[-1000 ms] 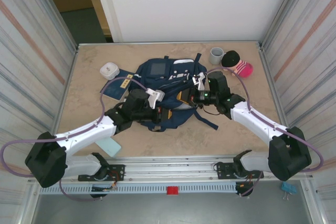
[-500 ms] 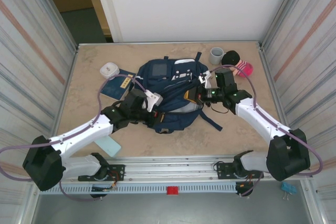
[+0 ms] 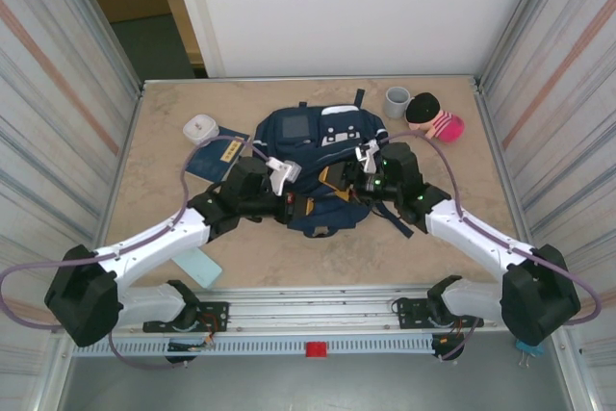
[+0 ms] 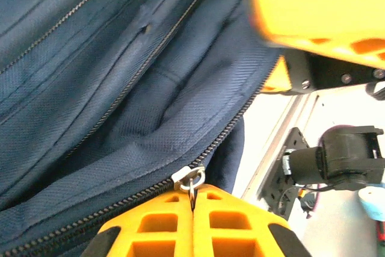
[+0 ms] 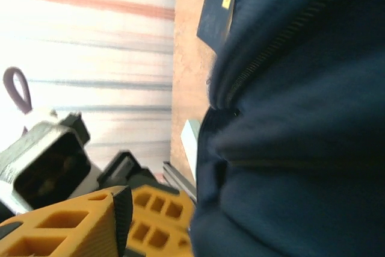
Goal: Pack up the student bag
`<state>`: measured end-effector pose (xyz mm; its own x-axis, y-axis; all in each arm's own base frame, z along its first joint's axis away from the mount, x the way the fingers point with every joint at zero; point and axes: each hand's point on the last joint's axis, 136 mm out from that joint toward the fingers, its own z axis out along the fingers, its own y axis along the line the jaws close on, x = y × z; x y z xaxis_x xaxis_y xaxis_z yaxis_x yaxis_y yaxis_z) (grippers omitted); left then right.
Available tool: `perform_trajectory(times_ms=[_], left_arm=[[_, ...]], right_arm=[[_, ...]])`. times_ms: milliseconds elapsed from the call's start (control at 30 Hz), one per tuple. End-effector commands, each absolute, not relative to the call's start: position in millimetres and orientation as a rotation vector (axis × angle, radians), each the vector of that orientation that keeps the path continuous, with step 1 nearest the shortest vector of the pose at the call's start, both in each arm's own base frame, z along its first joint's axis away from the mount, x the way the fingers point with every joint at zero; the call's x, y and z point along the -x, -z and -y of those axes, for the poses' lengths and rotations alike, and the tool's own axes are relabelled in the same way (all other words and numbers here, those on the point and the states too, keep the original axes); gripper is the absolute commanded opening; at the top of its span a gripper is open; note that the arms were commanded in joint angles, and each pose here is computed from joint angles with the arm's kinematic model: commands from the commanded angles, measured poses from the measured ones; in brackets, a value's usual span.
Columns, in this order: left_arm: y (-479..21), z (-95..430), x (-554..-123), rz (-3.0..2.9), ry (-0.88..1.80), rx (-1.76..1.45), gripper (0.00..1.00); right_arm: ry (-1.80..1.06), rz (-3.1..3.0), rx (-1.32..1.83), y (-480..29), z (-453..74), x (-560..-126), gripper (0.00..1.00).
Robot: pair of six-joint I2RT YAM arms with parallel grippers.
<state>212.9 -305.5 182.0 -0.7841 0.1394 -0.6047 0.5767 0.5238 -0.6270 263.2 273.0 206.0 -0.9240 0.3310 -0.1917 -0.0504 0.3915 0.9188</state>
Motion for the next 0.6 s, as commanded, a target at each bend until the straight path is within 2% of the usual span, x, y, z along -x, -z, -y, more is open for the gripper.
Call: perform_trajectory(times_ms=[0,133,200,267,433,467,567], left_arm=[[-219,323,-213,-2.162,1.309,-0.605,0.00],[-198,302,-219,-2.261,1.124,-0.569,0.00],[-186,285,-223,-2.315,1.045,-0.542,0.00],[-172,268,-224,-2.366,0.990,-0.518,0.00],[-165,255,-221,-2.355,0.968,-0.534,0.00],[-169,259,-220,-2.337,1.004,-0.542,0.00],[-185,277,-221,-2.268,1.141,-0.553,0.00]], right_arm=[[-1.578,-2.130,-0.329,-239,-270,-282,0.48],[-1.544,-2.162,-0.291,-241,-256,-283,0.13],[-1.506,-2.188,-0.265,-240,-241,-281,0.04],[-1.483,-2.216,-0.241,-242,-225,-277,0.02],[-1.481,-2.262,-0.211,-247,-201,-273,0.06],[-1.488,-2.263,-0.215,-248,-202,-274,0.10],[-1.503,-2.230,-0.245,-244,-215,-278,0.41]])
